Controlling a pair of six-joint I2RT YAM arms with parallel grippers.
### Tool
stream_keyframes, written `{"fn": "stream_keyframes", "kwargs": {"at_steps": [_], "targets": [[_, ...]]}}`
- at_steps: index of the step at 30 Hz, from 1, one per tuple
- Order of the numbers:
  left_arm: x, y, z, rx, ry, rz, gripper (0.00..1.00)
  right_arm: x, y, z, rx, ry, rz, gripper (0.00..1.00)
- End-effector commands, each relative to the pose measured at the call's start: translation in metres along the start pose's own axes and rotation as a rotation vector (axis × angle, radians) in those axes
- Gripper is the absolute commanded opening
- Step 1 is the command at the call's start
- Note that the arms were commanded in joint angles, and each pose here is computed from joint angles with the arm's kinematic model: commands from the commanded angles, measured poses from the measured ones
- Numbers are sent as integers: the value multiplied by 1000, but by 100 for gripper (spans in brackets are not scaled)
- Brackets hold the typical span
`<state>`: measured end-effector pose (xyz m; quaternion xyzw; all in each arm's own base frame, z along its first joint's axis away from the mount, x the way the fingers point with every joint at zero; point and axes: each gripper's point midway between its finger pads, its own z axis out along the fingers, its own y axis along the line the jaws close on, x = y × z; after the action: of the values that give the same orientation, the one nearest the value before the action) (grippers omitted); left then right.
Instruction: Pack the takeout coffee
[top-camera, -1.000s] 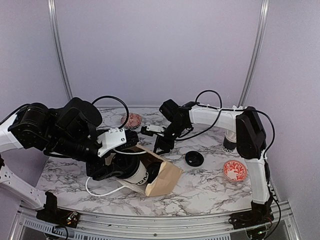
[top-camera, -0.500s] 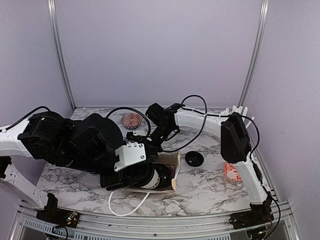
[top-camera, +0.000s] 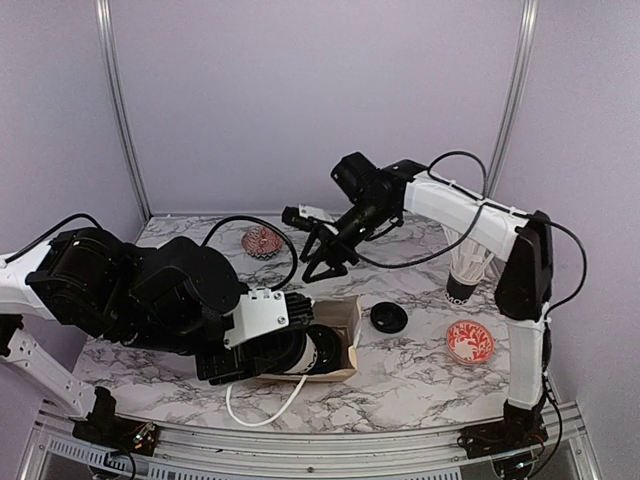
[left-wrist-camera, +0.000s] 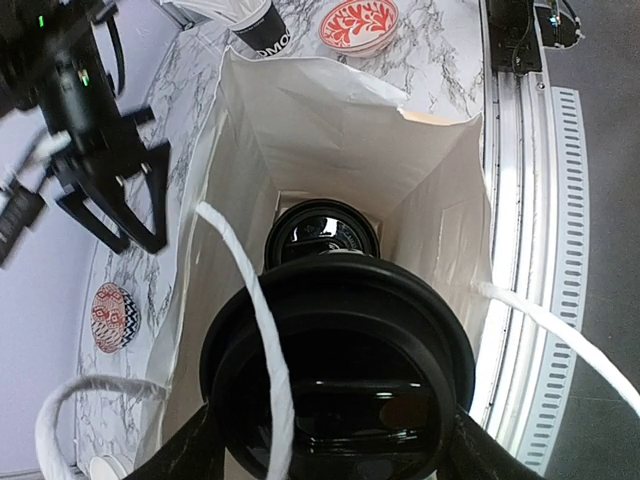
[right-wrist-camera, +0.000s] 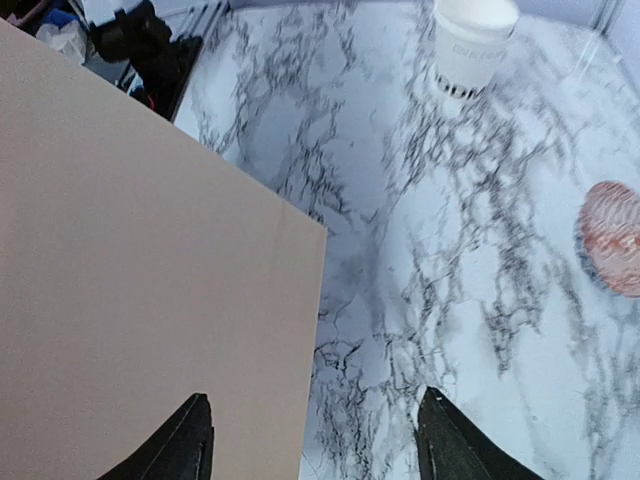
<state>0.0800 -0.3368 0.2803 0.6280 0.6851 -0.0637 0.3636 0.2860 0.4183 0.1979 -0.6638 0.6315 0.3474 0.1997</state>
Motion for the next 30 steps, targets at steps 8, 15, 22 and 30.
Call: {"fn": "stream_keyframes", "kwargs": {"at_steps": [8, 15, 22, 30], "targets": [[0, 11, 15, -105, 64, -22, 63, -55, 125, -125, -7, -218, -165, 83], [-7, 12, 19, -116, 63, -64, 62, -48, 150, -94, 38, -115, -168, 81], [-1, 13, 23, -133, 80, -64, 62, -50, 153, -78, 81, -59, -200, 68], [5, 15, 19, -136, 82, -64, 62, -47, 136, -59, 172, 25, -225, 25]]}}
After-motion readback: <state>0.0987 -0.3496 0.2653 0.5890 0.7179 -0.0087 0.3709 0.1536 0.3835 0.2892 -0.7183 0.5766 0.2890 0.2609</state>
